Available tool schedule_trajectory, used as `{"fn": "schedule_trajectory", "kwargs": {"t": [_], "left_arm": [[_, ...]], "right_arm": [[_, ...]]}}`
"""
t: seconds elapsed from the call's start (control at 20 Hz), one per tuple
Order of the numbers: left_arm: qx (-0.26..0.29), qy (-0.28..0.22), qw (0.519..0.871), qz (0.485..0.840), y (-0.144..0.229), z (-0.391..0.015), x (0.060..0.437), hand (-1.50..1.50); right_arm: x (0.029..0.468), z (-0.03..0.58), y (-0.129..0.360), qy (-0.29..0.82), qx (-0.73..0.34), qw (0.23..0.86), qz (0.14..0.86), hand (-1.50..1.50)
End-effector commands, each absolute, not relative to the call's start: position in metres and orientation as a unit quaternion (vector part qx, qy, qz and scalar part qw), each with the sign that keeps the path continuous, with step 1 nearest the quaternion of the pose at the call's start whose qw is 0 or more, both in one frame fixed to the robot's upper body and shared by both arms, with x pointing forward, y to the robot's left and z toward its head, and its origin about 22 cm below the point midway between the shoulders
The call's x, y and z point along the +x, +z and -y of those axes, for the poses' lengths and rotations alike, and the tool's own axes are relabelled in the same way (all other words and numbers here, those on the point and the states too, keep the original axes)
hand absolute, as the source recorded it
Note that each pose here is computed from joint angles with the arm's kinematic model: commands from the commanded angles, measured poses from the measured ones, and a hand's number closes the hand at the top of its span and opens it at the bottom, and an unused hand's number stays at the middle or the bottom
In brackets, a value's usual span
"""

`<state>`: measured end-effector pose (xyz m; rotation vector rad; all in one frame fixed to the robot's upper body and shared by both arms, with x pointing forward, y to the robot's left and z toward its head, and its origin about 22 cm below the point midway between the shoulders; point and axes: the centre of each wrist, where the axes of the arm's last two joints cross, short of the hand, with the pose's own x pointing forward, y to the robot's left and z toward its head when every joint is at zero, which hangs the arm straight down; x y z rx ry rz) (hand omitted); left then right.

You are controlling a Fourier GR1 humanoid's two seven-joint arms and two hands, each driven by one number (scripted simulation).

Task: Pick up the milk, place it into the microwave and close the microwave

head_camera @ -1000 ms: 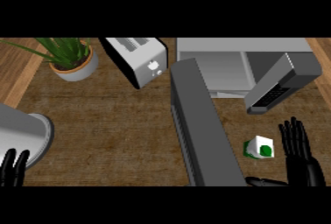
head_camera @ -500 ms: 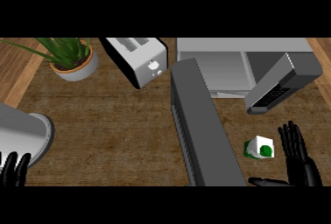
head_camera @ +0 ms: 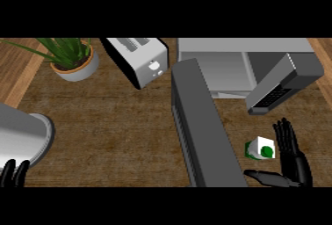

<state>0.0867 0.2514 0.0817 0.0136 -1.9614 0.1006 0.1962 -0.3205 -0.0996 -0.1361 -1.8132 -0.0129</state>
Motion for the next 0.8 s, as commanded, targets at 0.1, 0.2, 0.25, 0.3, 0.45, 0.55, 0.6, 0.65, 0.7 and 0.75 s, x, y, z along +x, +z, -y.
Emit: {"fn": "schedule_trajectory", "kwargs": {"t": [0.1, 0.2, 0.25, 0.3, 0.45, 0.55, 0.6, 0.65, 0.7, 0.75], "left_arm": [[0.005, 0.040, 0.561, 0.827, 0.083, -0.263, 0.092, -1.50], [0.007, 0.037, 0.555, 0.831, 0.091, -0.252, 0.089, -1.50], [0.009, 0.042, 0.551, 0.834, 0.075, -0.248, 0.094, -1.50], [0.014, 0.041, 0.558, 0.829, 0.083, -0.253, 0.087, -1.50], [0.009, 0.041, 0.552, 0.833, 0.089, -0.252, 0.083, -1.50], [-0.002, 0.038, 0.560, 0.828, 0.071, -0.239, 0.089, -1.50], [0.001, 0.035, 0.558, 0.829, 0.071, -0.250, 0.101, -1.50], [0.001, 0.044, 0.558, 0.829, 0.083, -0.246, 0.092, -1.50], [-0.002, 0.043, 0.557, 0.830, 0.082, -0.243, 0.089, -1.50], [0.000, 0.042, 0.554, 0.831, 0.078, -0.248, 0.092, -1.50]], "right_arm": [[0.200, 0.324, -0.129, -0.012, -0.122, 0.632, 0.765, -1.50], [0.208, 0.338, -0.118, -0.016, -0.148, 0.629, 0.763, -1.50], [0.205, 0.363, -0.118, -0.017, -0.152, 0.627, 0.764, -1.50], [0.195, 0.362, -0.129, -0.005, -0.165, 0.637, 0.753, -1.50], [0.197, 0.363, -0.143, -0.005, -0.164, 0.638, 0.752, -1.50], [0.211, 0.359, -0.145, -0.007, -0.148, 0.637, 0.757, -1.50], [0.203, 0.371, -0.148, -0.026, -0.124, 0.638, 0.759, -1.50], [0.191, 0.356, -0.156, -0.004, -0.074, 0.653, 0.754, -1.50], [0.188, 0.370, -0.153, -0.023, -0.043, 0.647, 0.761, -1.50], [0.200, 0.354, -0.151, 0.002, 0.020, 0.661, 0.750, -1.50]]}}
